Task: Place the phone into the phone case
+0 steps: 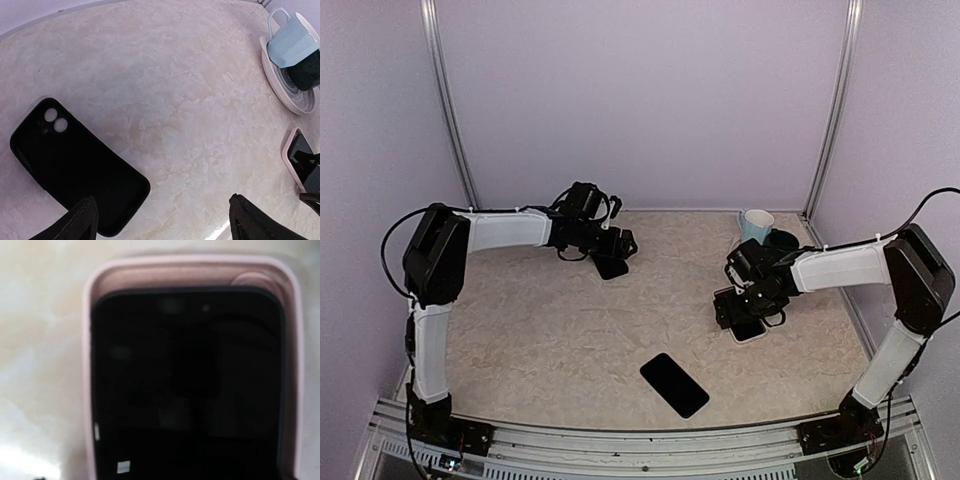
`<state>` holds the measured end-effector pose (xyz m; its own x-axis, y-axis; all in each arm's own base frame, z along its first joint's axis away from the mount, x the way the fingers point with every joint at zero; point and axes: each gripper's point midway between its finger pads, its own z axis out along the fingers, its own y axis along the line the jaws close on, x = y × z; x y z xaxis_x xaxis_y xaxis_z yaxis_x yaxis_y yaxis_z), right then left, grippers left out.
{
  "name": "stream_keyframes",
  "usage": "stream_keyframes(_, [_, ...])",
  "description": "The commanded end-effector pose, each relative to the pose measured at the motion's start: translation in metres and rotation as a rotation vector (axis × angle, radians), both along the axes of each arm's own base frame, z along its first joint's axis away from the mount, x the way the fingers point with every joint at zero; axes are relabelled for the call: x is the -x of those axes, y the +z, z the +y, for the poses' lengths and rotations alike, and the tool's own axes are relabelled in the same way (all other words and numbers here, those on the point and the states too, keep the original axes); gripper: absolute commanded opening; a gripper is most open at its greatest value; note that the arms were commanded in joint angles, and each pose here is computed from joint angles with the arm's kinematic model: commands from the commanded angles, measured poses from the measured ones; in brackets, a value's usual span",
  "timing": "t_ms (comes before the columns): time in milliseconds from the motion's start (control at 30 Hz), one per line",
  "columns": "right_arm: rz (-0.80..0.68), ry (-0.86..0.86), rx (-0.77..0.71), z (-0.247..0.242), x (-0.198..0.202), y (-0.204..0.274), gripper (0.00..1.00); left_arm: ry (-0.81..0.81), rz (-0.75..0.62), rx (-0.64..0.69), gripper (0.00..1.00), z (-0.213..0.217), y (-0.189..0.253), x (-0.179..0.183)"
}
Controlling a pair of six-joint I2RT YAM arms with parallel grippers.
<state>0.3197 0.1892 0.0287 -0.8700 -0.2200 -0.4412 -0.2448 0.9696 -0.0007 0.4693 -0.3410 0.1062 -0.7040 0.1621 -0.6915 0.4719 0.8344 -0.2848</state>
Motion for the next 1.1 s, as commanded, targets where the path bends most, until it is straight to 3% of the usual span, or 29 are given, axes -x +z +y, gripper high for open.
stream_keyframes(0, [-0.092, 0.026, -0.078, 0.011, -0.011, 0.043, 0.99, -0.039, -0.079, -0.225, 0.9, -0.002, -0.022, -0.003])
stream_keyframes(200, [-0.123, 0.02, -0.069, 0.007, -0.014, 0.058, 0.99, -0.129, -0.139, -0.438, 0.9, -0.016, -0.049, 0.003])
stream_keyframes(533, [-0.122, 0.013, -0.061, 0.005, -0.013, 0.057, 0.99, -0.128, -0.037, -0.408, 0.85, -0.009, -0.084, 0.001])
stream_keyframes(800, [-0.121, 0.022, -0.064, 0.006, -0.012, 0.058, 0.99, -0.116, 0.03, -0.365, 0.7, -0.002, -0.099, 0.003])
stream_keyframes(1067, [-0.128, 0.024, -0.067, 0.005, -0.011, 0.062, 0.99, -0.219, 0.164, -0.178, 0.41, -0.017, -0.098, 0.039])
